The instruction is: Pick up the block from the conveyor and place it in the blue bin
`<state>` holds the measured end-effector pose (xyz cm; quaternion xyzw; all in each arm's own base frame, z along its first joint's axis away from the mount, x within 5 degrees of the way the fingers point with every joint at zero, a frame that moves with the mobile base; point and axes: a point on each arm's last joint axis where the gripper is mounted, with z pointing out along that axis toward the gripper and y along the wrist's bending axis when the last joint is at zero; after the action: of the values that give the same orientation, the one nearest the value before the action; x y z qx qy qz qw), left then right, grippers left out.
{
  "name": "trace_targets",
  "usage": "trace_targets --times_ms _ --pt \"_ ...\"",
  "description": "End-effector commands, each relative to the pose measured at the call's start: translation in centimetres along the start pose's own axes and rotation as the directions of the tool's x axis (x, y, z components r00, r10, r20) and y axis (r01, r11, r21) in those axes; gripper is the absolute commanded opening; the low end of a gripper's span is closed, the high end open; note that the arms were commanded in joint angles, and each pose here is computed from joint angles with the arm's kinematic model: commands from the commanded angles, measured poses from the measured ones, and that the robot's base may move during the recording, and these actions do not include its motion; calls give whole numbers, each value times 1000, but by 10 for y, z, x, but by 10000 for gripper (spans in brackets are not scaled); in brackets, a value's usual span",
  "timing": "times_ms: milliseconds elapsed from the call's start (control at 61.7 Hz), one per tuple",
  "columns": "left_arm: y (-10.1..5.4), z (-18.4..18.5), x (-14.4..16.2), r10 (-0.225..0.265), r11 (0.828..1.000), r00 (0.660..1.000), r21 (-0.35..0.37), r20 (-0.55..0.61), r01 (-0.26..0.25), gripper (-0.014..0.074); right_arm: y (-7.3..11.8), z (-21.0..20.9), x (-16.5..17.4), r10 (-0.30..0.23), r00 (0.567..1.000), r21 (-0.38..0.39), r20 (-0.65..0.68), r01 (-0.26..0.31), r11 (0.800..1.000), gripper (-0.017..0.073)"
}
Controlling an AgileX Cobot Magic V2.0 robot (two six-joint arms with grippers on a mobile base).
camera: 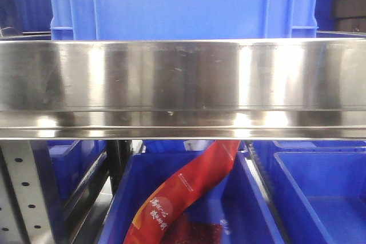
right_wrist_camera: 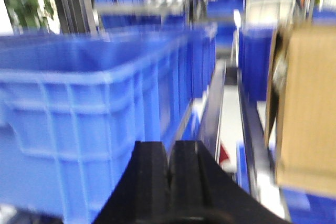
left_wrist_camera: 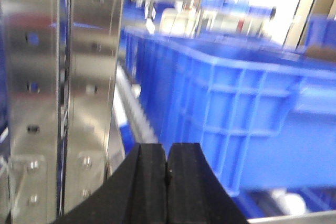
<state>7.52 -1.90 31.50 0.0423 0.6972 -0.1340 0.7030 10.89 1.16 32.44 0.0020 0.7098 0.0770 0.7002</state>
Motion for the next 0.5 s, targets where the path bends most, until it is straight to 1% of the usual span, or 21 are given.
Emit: trace_targets --times_ms 0,211,486 --pt "-1 -9 -6 -4 1000 997 8 77 4 -111 0 -10 -5 -9 998 2 58 9 1000 -167" --pt "-1 -20 -10 -5 1000 991 16 136 3 -111 0 -19 -9 -9 995 -3 104 9 1000 -167" --pt "-1 -20 -10 -5 1000 990 16 138 3 -111 0 -19 -9 -9 994 -3 107 9 1000 -167"
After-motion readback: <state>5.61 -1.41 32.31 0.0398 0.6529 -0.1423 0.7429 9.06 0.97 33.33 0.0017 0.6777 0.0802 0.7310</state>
